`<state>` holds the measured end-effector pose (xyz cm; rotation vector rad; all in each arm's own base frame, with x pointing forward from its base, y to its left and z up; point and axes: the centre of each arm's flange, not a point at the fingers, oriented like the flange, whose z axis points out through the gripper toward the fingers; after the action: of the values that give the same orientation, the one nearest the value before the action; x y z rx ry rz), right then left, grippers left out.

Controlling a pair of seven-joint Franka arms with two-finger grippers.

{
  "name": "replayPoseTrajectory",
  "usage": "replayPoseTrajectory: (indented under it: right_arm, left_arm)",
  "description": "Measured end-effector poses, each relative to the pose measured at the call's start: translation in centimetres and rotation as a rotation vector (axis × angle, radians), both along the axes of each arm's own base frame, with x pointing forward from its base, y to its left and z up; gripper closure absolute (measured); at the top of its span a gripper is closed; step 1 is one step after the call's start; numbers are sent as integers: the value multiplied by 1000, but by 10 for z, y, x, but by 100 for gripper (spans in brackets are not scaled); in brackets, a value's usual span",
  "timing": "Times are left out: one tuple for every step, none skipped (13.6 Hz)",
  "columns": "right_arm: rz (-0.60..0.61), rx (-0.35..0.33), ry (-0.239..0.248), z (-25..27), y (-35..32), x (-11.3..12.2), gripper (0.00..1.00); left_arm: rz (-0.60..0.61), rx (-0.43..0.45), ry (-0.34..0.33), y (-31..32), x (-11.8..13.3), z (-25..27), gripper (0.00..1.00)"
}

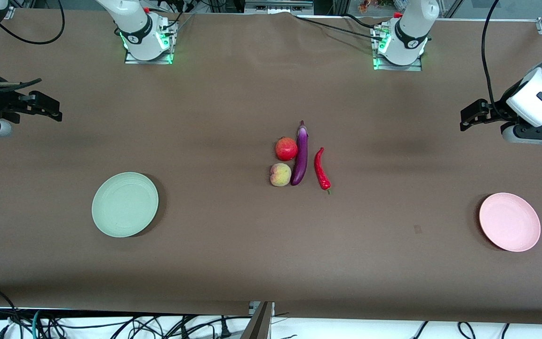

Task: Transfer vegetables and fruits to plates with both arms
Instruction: 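Reach the left gripper to the chili while the right gripper reaches the tomato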

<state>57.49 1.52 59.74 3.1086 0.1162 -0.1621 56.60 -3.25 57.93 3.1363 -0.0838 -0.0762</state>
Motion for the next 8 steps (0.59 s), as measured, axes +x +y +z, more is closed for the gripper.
replayPoseTrajectory:
  right_arm:
    - [0, 0, 0, 0, 0, 0, 0]
    - [0, 0, 0, 0, 0, 0, 0]
    - [0, 0, 0, 0, 0, 0, 0]
    - [-1, 0, 0, 0, 0, 0, 0]
    - [-1, 0, 0, 0, 0, 0, 0]
    - [-1, 0, 0, 0, -1, 0, 0]
    - [-1, 0, 0, 0, -1, 0, 0]
    - [-1, 0, -1, 0, -1, 0, 0]
  left_arm:
    - [0, 0, 0, 0, 0, 0, 0]
    - [-1, 0, 0, 0, 0, 0, 0]
    - [-1, 0, 0, 0, 0, 0, 0]
    - [-1, 0, 0, 0, 0, 0, 0]
    - [-1, 0, 0, 0, 0, 0, 0]
    - [-1, 0, 2, 0, 0, -1, 0]
    - [-1, 0, 7, 0, 1, -2, 0]
    - [-1, 1, 15, -1, 1, -5, 0]
